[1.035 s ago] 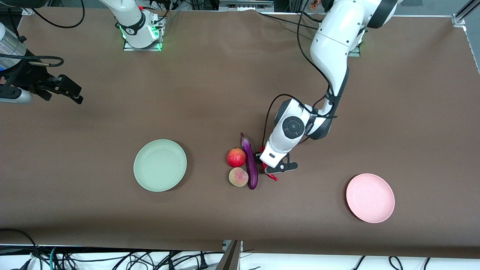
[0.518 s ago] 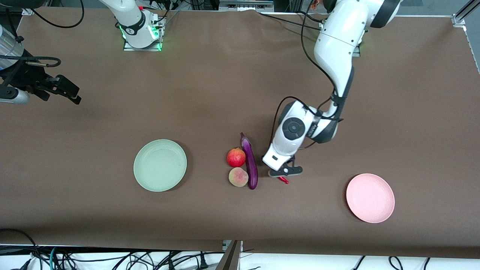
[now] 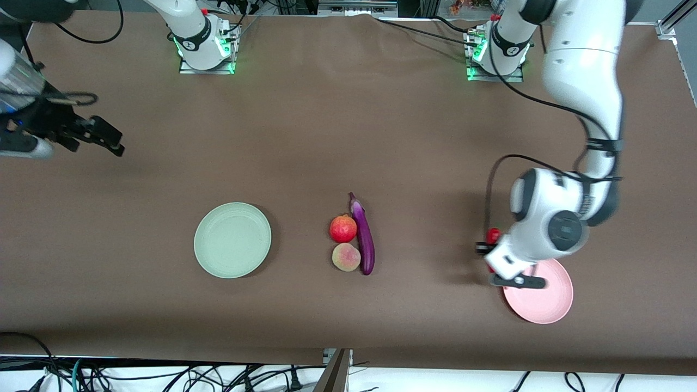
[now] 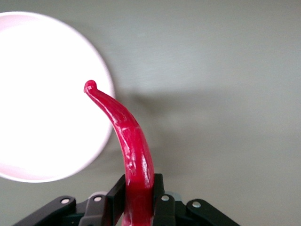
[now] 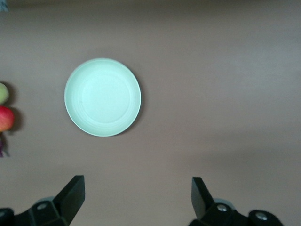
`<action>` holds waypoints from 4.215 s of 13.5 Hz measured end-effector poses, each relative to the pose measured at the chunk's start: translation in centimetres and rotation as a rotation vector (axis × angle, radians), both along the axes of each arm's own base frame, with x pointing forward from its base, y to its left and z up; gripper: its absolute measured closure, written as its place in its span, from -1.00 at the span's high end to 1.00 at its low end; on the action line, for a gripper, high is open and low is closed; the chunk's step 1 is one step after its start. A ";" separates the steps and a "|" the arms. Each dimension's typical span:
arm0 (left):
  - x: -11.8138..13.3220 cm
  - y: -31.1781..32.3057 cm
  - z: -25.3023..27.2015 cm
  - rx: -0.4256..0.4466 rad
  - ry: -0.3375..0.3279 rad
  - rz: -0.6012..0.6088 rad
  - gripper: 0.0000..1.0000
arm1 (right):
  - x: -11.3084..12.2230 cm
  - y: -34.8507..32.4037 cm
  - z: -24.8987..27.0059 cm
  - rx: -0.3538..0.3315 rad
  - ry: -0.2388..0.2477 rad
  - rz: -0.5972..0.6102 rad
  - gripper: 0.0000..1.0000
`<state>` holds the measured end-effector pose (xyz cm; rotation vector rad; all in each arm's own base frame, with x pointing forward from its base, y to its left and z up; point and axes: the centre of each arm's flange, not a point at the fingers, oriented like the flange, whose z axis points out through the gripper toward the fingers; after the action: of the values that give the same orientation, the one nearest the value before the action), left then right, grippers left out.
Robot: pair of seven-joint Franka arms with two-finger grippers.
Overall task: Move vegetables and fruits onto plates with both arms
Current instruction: 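Lift the chili with the left gripper and carry it to the pink plate, then release the chili on the pink plate while the right gripper grasps the apple, then carry the apple to the green plate while the left gripper reaches the eggplant, then release the apple on the green plate while the left gripper grasps the eggplant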
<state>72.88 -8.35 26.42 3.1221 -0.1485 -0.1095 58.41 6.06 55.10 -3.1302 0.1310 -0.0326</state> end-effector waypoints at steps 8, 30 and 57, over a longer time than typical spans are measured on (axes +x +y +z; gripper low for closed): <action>-0.3 8.7 -1.4 -0.013 0.046 -0.030 -0.48 | 4.0 15.8 -15.1 0.073 0.073 0.169 1.00; 2.5 7.6 -3.1 -0.100 -0.114 0.029 1.00 | 3.2 40.2 -34.8 0.277 -0.238 0.012 0.63; -9.0 -33.0 -5.8 -0.120 -0.109 0.296 1.00 | 13.9 5.1 -28.0 0.176 0.012 0.182 1.00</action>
<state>63.84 -41.31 20.60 2.9882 0.2940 0.0703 72.30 11.21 27.08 -2.9529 -0.1437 -0.0012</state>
